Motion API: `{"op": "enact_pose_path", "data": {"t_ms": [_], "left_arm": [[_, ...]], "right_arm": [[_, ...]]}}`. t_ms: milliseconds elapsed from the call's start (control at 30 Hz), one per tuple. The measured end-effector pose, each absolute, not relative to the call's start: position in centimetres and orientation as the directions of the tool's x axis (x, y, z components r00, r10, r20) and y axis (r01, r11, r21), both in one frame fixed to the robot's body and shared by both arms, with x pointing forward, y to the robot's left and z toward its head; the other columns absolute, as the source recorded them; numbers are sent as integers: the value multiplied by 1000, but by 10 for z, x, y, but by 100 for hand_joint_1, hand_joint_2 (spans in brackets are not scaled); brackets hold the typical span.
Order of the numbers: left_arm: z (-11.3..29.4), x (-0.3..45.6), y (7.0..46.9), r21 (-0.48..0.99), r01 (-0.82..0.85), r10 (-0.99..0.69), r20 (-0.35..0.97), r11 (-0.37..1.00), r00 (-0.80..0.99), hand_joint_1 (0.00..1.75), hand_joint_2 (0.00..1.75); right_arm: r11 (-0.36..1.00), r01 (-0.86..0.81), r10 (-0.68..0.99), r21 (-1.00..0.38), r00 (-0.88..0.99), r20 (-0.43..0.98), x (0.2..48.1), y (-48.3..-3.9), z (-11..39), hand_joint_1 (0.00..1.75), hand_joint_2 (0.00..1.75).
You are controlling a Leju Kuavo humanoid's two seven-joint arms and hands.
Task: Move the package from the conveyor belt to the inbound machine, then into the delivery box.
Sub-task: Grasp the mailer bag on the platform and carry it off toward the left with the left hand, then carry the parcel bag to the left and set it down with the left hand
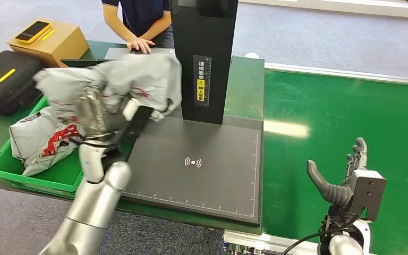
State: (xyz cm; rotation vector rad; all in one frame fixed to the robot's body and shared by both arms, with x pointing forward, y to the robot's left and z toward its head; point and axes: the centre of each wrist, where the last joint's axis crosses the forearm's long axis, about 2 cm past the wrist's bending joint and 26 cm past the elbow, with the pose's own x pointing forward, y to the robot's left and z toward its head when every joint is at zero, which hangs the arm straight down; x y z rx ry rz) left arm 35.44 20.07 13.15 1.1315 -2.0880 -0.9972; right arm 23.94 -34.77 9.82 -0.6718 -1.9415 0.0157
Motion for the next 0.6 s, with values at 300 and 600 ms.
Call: {"op": "enact_pose_path", "data": {"t_ms": [300, 600], "left_arm": [[200, 369, 283, 651, -734, -977, 68, 196, -201, 175, 175], [221, 426, 370, 872, -486, -947, 115, -49, 300, 175, 175]], "right_arm": [[836, 472, 453, -281, -304, 838, 231, -351, 100, 0, 175], [824, 495, 457, -275, -294, 839, 227, -352, 100, 0, 175]]}}
